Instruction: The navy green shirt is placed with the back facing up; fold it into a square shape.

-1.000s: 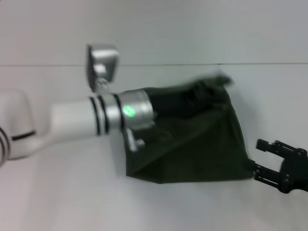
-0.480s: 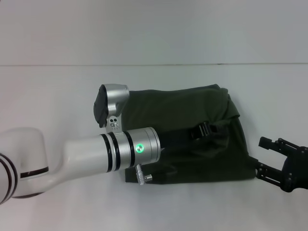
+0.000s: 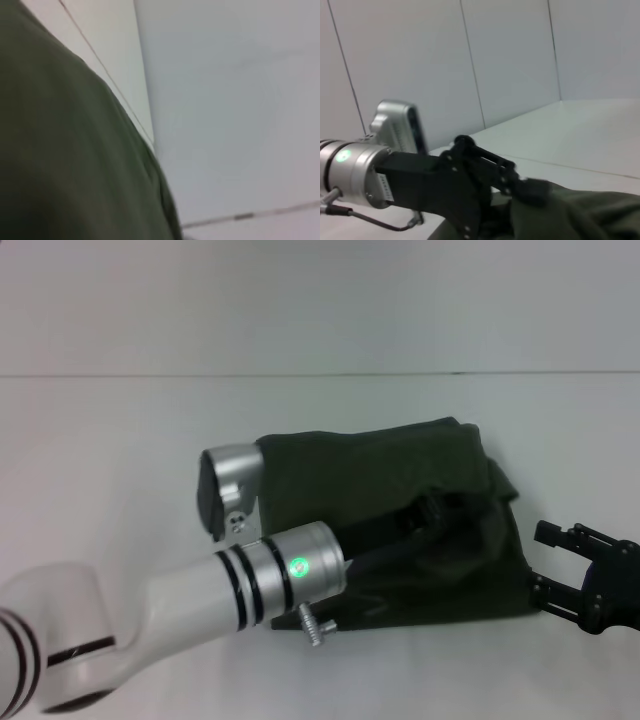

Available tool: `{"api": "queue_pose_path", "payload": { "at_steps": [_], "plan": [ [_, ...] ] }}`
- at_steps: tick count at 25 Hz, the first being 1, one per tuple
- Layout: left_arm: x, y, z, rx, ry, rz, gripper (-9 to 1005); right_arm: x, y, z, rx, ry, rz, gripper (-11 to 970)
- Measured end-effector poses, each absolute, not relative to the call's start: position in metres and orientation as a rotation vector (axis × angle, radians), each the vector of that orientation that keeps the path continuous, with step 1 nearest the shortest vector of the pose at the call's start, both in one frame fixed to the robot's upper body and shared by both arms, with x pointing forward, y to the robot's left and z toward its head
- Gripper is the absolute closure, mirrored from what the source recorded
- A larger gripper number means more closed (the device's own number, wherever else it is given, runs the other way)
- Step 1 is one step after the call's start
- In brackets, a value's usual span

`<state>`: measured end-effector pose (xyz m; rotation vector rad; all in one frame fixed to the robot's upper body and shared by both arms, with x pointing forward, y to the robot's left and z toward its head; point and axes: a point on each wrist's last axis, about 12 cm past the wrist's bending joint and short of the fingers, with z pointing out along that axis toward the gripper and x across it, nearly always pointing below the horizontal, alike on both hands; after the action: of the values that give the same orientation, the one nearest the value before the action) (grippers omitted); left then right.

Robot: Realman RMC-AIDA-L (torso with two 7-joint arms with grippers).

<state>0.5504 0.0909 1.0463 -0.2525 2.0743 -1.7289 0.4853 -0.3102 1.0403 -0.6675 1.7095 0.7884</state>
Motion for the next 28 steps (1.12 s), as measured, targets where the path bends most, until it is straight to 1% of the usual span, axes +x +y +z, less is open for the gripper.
{"api": "queue_pose_path", "payload": {
  "at_steps": [7,11,12,14,16,19,22,23,24,25,26,27,28],
  "plan": [
    [0.545,0.111,1.037,-0.33,2.043,-1.717,699,0.484,-0.314,1.039,-0.648,1.723,0.773,199],
    [0.549,0.124,1.042,-0.3,1.999,-1.723,607,0.485,-0.314,1.04,-0.635,1.725,0.776,199],
    [0.55,0.13,1.046,-0.268,1.98,-1.734,584,0.486,-0.315,1.041,-0.619,1.728,0.783,199],
    [0.553,0.142,1.054,-0.173,1.963,-1.753,480,0.489,-0.318,1.044,-0.554,1.74,0.814,198],
    [0.556,0.159,1.064,0.004,1.986,-1.739,377,0.494,-0.322,1.051,-0.468,1.765,0.872,198],
    [0.554,0.189,1.074,0.263,2.061,-1.633,243,0.511,-0.331,1.068,-0.337,1.822,0.976,199],
    [0.545,0.222,1.078,0.413,2.059,-1.498,121,0.535,-0.337,1.091,-0.242,1.907,1.081,200],
    [0.538,0.235,1.079,0.489,2.015,-1.436,121,0.542,-0.338,1.096,-0.211,1.944,1.11,200],
    [0.538,0.235,1.079,0.489,2.015,-1.436,122,0.55,-0.34,1.102,-0.169,1.988,1.135,200],
    [0.526,0.252,1.082,0.606,1.936,-1.348,122,0.564,-0.34,1.111,-0.102,2.066,1.169,200],
    [0.518,0.262,1.082,0.677,1.884,-1.29,123,0.572,-0.339,1.115,-0.071,2.115,1.173,201],
    [0.516,0.264,1.083,0.695,1.87,-1.277,124,0.586,-0.337,1.122,-0.033,2.194,1.16,201],
    [0.511,0.27,1.082,0.733,1.846,-1.235,124,0.592,-0.334,1.125,-0.026,2.224,1.152,201]
  ]
}}
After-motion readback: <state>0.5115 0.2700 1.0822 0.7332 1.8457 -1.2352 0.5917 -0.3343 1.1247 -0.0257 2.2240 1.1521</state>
